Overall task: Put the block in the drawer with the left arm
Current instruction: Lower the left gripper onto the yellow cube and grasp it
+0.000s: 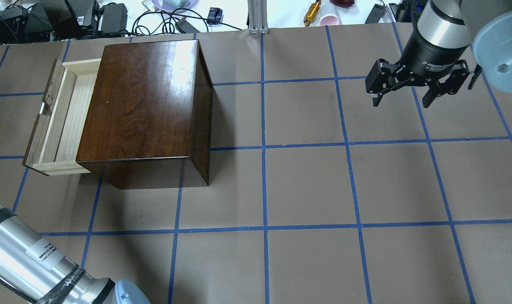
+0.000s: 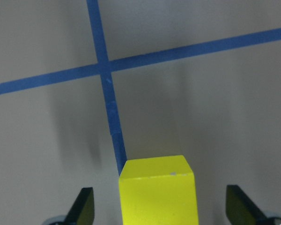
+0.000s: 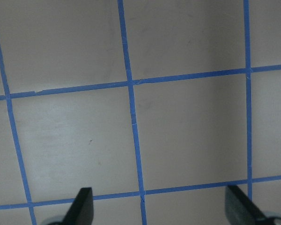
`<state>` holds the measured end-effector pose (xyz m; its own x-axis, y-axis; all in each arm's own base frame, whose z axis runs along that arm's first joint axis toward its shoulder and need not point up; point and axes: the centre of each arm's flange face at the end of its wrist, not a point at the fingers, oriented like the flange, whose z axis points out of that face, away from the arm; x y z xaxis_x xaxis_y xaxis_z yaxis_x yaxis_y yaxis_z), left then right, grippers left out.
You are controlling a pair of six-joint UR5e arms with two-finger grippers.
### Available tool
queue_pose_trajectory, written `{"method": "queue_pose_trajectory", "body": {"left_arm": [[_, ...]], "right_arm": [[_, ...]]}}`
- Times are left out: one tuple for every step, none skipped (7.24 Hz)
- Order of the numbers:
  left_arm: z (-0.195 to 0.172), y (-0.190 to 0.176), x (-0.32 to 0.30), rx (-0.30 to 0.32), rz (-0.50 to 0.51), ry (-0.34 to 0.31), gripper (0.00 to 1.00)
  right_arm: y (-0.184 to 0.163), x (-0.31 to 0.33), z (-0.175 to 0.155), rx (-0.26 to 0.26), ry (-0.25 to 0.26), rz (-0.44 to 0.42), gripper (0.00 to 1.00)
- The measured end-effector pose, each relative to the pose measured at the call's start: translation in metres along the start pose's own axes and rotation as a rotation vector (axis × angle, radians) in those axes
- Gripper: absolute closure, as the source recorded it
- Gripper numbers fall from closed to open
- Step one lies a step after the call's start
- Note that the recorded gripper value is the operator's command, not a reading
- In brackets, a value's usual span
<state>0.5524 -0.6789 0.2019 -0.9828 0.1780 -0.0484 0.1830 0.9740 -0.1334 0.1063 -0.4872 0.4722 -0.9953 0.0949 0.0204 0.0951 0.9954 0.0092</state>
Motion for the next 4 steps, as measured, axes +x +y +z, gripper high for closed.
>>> {"method": "queue_pose_trajectory", "body": {"left_arm": [[0.0023, 0.0000, 0.0001, 0.002, 0.005, 0.002, 0.29], [0.0033, 0.0000, 0.0003, 0.003, 0.011, 0.004, 0.39], [0.0033, 0.0000, 0.0003, 0.003, 0.019, 0.004, 0.44], [0.0034, 0.0000, 0.0003, 0.003, 0.023, 0.004, 0.52]], "right_arm": [[0.0000, 0.0000, 0.0000, 0.000, 0.000, 0.000, 0.00], [0.0000, 0.0000, 0.0000, 0.000, 0.000, 0.000, 0.00], [0.0000, 0.0000, 0.0000, 0.000, 0.000, 0.000, 0.00], [0.0000, 0.0000, 0.0000, 0.000, 0.000, 0.000, 0.00]]}}
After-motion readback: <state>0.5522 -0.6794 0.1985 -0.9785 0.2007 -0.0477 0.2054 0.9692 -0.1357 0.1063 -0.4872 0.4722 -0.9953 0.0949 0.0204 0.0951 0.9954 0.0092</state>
